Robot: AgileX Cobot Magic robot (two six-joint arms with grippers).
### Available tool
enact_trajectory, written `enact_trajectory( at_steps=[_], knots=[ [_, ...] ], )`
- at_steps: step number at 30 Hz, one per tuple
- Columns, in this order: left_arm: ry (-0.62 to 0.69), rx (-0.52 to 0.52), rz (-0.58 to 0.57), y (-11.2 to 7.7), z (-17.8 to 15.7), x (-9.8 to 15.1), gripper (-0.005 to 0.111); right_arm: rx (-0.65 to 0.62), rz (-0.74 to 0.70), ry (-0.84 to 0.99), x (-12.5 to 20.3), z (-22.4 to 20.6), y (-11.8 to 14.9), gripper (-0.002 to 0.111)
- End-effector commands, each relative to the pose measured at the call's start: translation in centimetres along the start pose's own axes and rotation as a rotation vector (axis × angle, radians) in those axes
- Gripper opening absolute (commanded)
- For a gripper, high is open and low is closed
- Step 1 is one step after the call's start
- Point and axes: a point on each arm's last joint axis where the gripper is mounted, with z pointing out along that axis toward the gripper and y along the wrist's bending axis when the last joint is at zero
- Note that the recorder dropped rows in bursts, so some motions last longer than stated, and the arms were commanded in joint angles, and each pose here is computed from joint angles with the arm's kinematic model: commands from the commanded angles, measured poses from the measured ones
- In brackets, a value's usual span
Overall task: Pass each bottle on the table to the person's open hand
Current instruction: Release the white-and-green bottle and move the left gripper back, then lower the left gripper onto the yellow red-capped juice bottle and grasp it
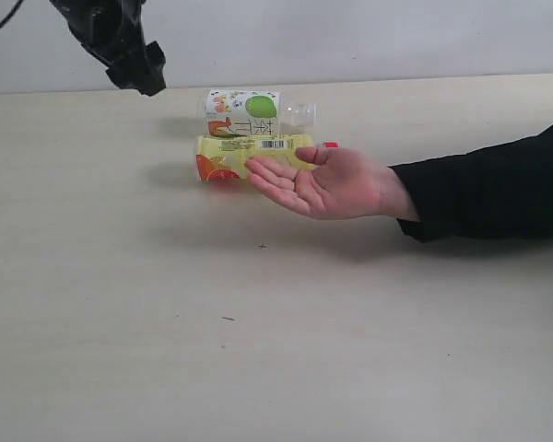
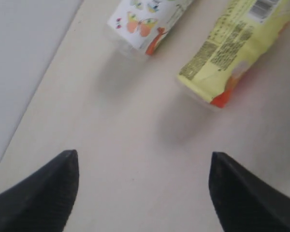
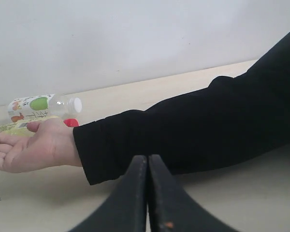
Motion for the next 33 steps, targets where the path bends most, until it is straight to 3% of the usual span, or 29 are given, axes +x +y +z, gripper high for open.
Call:
enact_trajectory(
  at_steps=[1,10,19,26,33],
  knots=[
    [-0.041,0.100,0.145,-0.7,2.0,-1.6,0.071,0.001,-0.006,-0.010,0.0,0.0,0.0,0.000],
    [-0.029,0.159,0.291,-1.7,7.0,-3.9,0.071,0.001,-0.006,-0.010,0.0,0.0,0.0,0.000],
    [-0.010,0.249,0.379,-2.9,11.1,-3.7,0.071,0.001,-0.006,-0.010,0.0,0.0,0.0,0.000],
    [-0.026,0.254,0.424,-3.2,12.2,-3.7,0.071,0.001,-0.006,-0.010,0.0,0.0,0.0,0.000],
    [-0.087,0.249,0.393,-3.3,12.4,-4.2,0.071,0.001,-0.006,-0.010,0.0,0.0,0.0,0.000]
  ],
)
